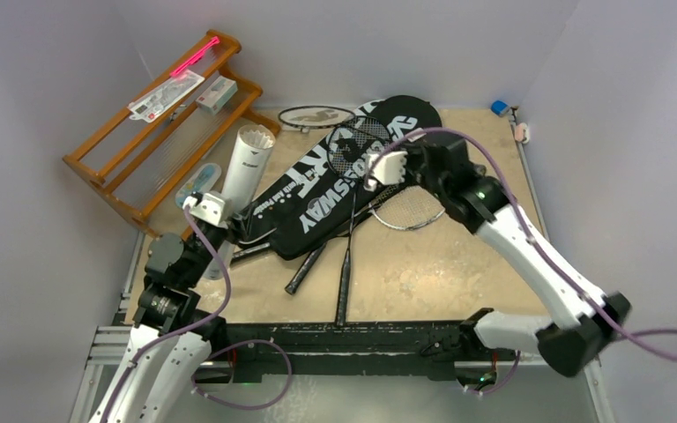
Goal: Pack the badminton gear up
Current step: Adjust the shuttlecock at the center of the board.
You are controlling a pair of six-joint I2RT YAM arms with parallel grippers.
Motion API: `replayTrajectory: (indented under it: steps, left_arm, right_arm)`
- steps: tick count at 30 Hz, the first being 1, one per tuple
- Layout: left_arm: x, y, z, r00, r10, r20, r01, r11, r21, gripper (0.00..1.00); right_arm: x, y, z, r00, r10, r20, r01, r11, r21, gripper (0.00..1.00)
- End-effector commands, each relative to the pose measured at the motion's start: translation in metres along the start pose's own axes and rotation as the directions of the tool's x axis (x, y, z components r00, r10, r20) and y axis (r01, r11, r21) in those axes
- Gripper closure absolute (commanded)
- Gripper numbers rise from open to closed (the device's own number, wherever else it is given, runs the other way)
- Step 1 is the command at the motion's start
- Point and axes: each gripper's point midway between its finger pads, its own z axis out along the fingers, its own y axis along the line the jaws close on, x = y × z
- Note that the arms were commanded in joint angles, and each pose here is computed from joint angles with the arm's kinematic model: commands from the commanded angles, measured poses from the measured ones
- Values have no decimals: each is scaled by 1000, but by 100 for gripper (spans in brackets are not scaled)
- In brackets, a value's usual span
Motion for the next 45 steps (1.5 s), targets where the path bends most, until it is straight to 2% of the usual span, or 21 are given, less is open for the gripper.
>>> replayTrajectory:
  steps: [1,3,4,6,9,14,21,27,34,38,42,45]
  left_arm:
    - [-18,0,1,997,-11,78,10,1000,4,60]
    - [-18,-1,1,997,-11,77,10,1000,8,60]
    - [-18,-1,1,997,-11,78,10,1000,10,60]
    - [-18,-1,1,997,-10,80,10,1000,10,60]
    - [-19,0,1,997,-10,79,10,1000,7,60]
    - [-20,3,-2,996,-6,87,7,1000,-13,60]
    - [-22,5,-3,996,-5,94,7,1000,-24,60]
    - [-21,5,-3,996,-2,92,5,1000,-24,60]
    - [-20,5,-3,996,-1,87,3,1000,-24,60]
    - [-19,5,-3,996,-1,84,3,1000,-23,60]
    - [-19,5,-3,997,1,83,2,1000,-25,60]
    - [-19,5,-2,997,0,83,2,1000,-22,60]
  right_arm:
    - [-25,39,-68,983,95,155,-77,990,-116,100]
    - [-27,47,-85,974,101,203,-79,990,-114,100]
    - [-25,38,-90,972,116,206,-105,992,-65,100]
    - [-20,24,-86,975,151,166,-150,988,-17,100]
    - [-15,7,-71,970,231,76,-232,973,13,100]
    - [-12,-13,-46,972,234,26,-236,967,93,100]
    - [4,-51,-2,930,365,38,-365,913,183,100]
    - [0,-55,29,939,341,48,-344,919,195,100]
    - [-1,-52,68,941,333,65,-339,931,135,100]
    - [-1,-28,83,946,324,24,-324,946,1,100]
    - [-13,-7,65,942,329,67,-319,939,-131,100]
    - [-28,2,29,926,352,136,-318,922,-222,100]
